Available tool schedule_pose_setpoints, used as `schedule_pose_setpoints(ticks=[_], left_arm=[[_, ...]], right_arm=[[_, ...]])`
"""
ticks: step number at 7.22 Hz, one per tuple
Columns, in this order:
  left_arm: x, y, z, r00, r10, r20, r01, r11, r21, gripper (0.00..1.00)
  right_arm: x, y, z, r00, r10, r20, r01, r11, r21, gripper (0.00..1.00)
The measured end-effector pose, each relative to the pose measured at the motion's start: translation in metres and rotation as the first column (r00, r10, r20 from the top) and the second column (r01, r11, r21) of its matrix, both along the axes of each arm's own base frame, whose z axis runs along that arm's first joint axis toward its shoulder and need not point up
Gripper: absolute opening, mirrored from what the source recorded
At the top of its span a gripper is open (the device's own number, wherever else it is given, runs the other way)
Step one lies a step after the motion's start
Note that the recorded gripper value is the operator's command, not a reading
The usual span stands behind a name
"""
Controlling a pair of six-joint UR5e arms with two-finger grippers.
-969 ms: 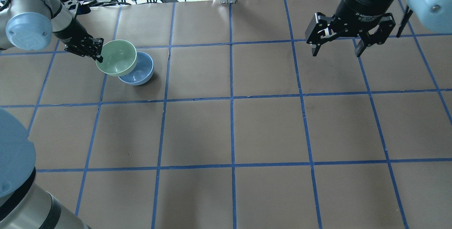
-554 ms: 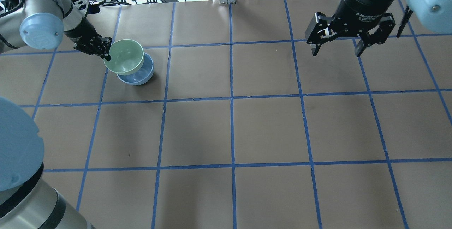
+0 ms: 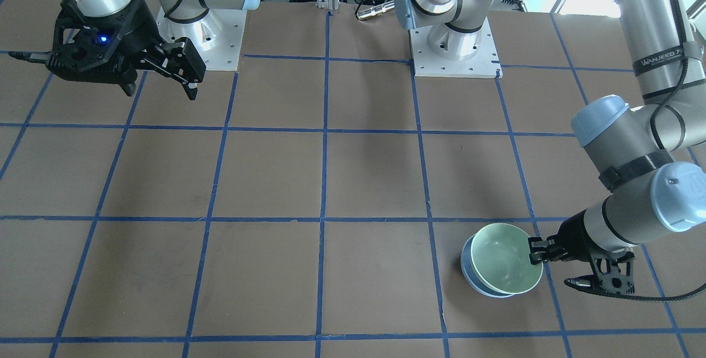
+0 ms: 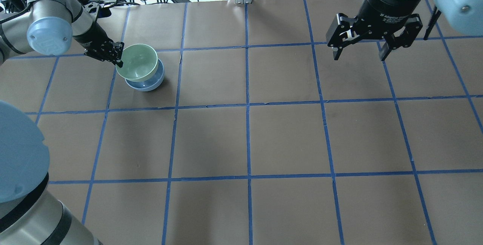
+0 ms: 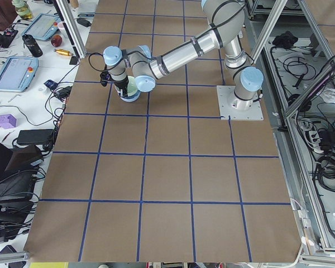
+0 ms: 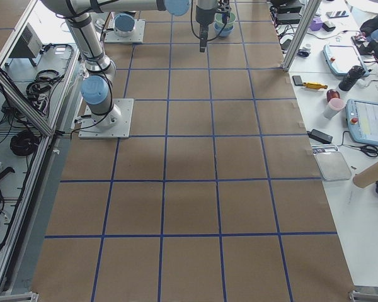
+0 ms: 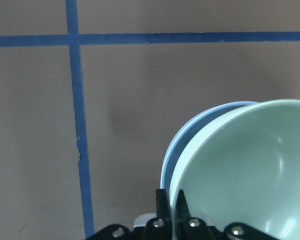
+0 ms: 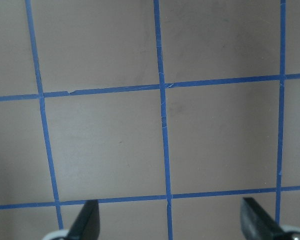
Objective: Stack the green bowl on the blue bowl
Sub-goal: 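Lower the green bowl into the blue bowl with the left gripper, then open the left gripper to release the green bowl's rim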
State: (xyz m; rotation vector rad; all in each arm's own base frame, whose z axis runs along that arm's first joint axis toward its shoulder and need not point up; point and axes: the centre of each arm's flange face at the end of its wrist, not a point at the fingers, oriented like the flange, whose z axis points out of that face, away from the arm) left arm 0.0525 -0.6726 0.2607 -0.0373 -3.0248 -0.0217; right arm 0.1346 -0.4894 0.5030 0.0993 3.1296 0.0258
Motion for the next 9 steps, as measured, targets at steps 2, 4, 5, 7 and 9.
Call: schedule_pose_setpoints(ticks=[2, 4, 5, 7, 9], left_arm=[[-0.002, 0.004, -0.009, 1.000, -0.002, -0.005, 0.002, 1.000, 0.017, 0.44], [-0.002, 0.006, -0.012, 1.000, -0.006, -0.005, 0.006, 1.000, 0.023, 0.70], [-0.002, 0.006, -0.011, 1.000, -0.010, -0.004, 0.010, 1.000, 0.022, 0.70], [-0.002, 0.005, -0.006, 1.000, -0.007, -0.002, 0.007, 1.000, 0.013, 0.73], [-0.020, 0.009, 0.023, 1.000, -0.023, 0.016, 0.023, 1.000, -0.021, 0.78]], right_arm=[[0.000, 0.000, 0.000, 1.000, 0.000, 0.000, 0.000, 1.000, -0.001, 1.00], [0.000, 0.000, 0.000, 1.000, 0.000, 0.000, 0.000, 1.000, 0.000, 1.00], [0.000, 0.000, 0.000, 1.000, 0.000, 0.000, 0.000, 1.000, -0.001, 1.00], [0.000, 0.000, 0.000, 1.000, 0.000, 0.000, 0.000, 1.000, 0.000, 1.00], [0.000, 0.000, 0.000, 1.000, 0.000, 0.000, 0.000, 1.000, -0.001, 1.00]])
